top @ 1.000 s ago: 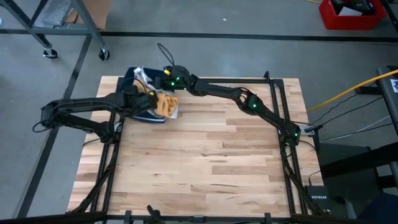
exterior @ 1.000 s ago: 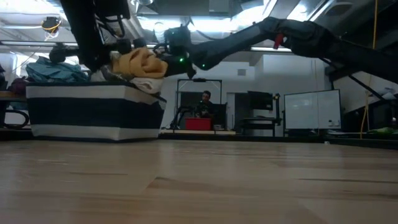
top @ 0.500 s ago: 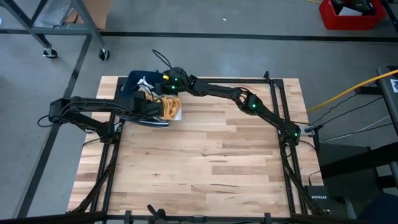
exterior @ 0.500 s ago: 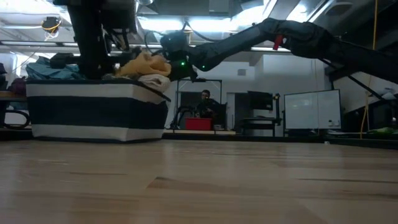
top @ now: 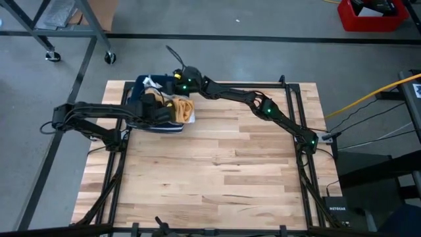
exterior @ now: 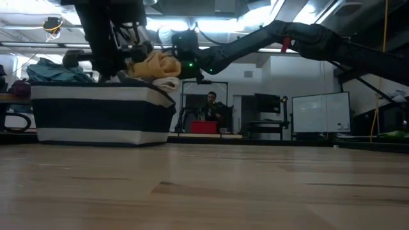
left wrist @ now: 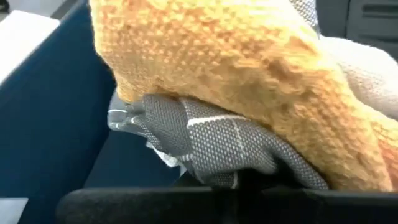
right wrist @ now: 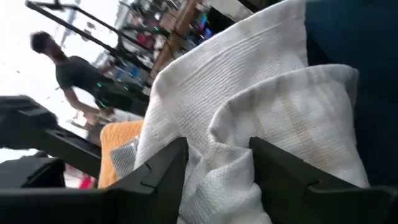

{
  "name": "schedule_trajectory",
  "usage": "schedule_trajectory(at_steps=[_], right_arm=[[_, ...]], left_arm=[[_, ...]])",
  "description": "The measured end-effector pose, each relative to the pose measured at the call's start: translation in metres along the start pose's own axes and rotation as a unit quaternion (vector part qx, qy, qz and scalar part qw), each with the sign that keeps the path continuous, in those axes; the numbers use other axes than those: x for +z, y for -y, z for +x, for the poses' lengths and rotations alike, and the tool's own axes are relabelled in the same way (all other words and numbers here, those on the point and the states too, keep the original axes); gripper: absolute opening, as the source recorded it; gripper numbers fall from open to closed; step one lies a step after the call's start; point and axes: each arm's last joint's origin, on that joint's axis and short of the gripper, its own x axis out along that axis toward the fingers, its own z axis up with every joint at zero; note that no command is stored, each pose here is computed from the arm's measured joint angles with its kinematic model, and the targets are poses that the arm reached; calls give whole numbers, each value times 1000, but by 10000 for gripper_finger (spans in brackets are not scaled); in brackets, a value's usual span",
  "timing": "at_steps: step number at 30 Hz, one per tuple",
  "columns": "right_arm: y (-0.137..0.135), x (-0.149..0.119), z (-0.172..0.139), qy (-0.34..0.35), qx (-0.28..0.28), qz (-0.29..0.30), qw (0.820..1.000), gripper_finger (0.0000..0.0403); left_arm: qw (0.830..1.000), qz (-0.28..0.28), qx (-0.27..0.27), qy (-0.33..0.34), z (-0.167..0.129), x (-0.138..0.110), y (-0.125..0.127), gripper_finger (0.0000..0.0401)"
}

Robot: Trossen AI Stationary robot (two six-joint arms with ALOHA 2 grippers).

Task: Fold towel
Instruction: Put the stacked folded towels into the laundry organizer

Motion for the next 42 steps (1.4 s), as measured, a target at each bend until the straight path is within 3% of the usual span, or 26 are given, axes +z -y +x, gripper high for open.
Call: schedule_trajectory(at_steps=[10,17,32,37,42], right_arm=[[-11,9,-1,51,45,3,998,123],[-17,15,-3,102,66,-13,992,111],[-18,14,-1,182,9,-39,982,110],[-11,10,2,171,4,-38,984,110],[-3,-11,11,135,-36,-43,989,110]], left_arm=[[999,26,-14,25,-8,24,-1,5],[998,48,-14,44,-11,37,-3,7],[997,64,23,44,0,47,-9,4],[997,74,23,21,3,46,-9,6],[994,98,29,-26,6,40,-11,6]])
